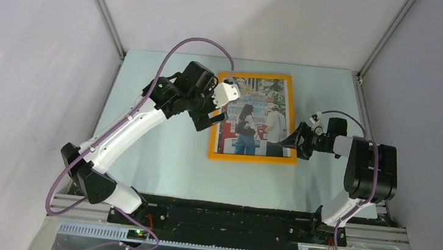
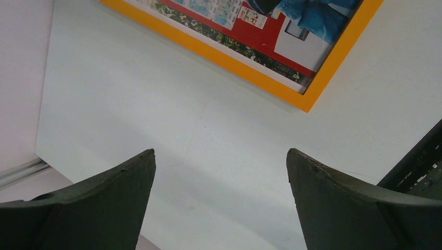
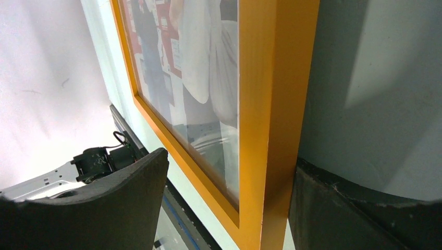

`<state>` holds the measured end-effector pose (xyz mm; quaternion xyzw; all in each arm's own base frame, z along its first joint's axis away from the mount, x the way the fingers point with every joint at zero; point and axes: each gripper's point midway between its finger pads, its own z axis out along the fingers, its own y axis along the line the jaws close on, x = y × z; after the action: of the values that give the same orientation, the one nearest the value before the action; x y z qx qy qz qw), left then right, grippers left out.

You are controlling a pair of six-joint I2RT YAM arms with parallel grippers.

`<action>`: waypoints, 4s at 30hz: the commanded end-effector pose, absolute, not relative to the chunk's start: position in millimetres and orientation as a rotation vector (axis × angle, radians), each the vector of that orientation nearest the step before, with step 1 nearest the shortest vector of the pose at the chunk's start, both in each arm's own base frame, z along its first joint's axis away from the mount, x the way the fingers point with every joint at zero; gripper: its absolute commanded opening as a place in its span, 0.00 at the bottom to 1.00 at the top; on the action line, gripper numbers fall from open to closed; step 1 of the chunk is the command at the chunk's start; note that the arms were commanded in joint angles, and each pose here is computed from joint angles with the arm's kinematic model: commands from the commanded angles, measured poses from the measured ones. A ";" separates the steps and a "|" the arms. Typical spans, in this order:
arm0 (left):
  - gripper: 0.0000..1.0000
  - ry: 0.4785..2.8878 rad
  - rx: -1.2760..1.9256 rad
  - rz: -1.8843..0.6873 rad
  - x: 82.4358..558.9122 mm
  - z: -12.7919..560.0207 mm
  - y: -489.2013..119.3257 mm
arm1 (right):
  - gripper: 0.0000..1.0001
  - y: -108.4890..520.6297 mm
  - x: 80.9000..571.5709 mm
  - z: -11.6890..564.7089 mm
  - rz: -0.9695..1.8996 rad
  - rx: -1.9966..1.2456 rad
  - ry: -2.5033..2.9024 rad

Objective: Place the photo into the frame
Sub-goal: Turn over the photo frame at the center of the board, then adjust the photo frame at the center of the board.

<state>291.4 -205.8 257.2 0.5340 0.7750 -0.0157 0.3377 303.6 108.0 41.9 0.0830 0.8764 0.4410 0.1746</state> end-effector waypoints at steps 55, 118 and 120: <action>1.00 1.993 1.312 -0.061 298.0 266.5 -210.6 | 0.83 104.4 307.7 48.3 0.951 0.079 2.573; 1.00 2.014 1.189 0.016 313.7 269.3 -205.3 | 0.53 73.3 461.2 39.5 0.389 0.005 2.629; 1.00 2.016 1.190 0.016 313.9 268.2 -205.2 | 0.49 74.5 463.3 38.9 0.393 0.002 2.631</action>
<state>308.9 -205.5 256.9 0.4849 0.7944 0.0057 0.3658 452.0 74.4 33.9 0.0037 0.9613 0.1494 0.2315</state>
